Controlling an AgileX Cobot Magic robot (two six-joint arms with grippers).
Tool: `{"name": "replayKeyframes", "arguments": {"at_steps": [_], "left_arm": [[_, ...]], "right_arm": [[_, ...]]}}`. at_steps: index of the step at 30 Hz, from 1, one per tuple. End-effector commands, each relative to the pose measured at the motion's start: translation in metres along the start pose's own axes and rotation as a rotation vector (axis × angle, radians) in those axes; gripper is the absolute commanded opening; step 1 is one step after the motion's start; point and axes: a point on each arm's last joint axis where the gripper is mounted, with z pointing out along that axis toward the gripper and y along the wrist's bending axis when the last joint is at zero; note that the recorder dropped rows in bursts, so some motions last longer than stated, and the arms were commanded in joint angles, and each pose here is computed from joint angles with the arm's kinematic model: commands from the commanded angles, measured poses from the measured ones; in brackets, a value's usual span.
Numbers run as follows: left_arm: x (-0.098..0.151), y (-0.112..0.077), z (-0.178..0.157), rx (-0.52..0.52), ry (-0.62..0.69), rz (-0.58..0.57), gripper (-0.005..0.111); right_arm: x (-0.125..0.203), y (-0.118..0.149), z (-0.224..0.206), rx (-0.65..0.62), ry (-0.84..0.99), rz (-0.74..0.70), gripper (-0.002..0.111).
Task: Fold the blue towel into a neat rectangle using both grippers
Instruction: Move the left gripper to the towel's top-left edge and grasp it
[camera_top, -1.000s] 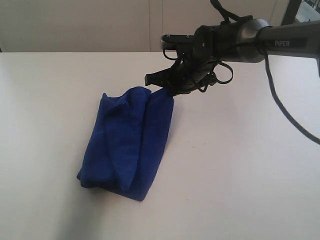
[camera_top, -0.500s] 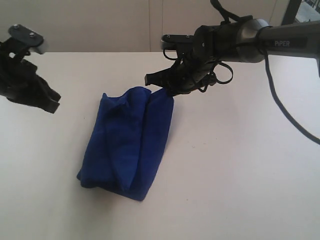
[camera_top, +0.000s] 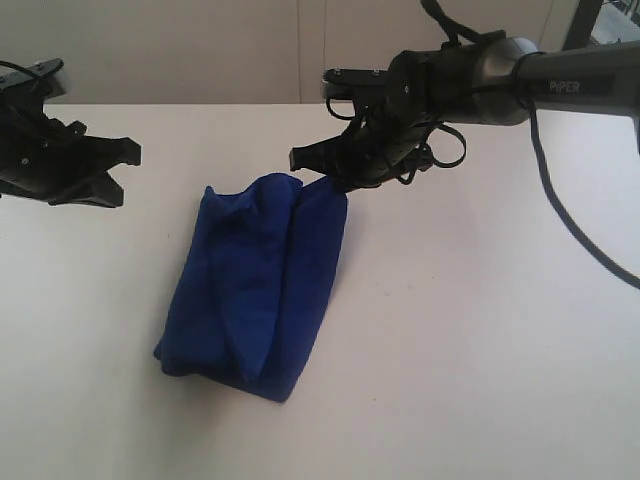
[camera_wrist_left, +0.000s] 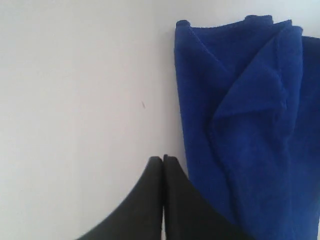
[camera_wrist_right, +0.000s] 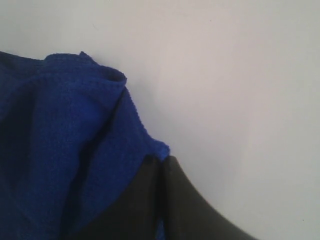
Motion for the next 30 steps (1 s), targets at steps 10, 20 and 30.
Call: {"name": "replayKeyframes", "arguments": {"at_steps": [10,20,30], "left_arm": [[-0.018,0.008,-0.008,-0.211,0.000,0.964,0.000],[-0.012,-0.036,0.001,-0.189,-0.053,1.265,0.000],[-0.012,-0.033,0.005,-0.123,-0.105,0.473,0.003]], "right_arm": [[0.002,-0.001,-0.001,0.002,0.013,0.004,0.000],[0.003,-0.001,-0.001,0.004,0.023,0.004,0.000],[0.004,-0.001,-0.001,0.003,0.032,0.013,0.000]]}}
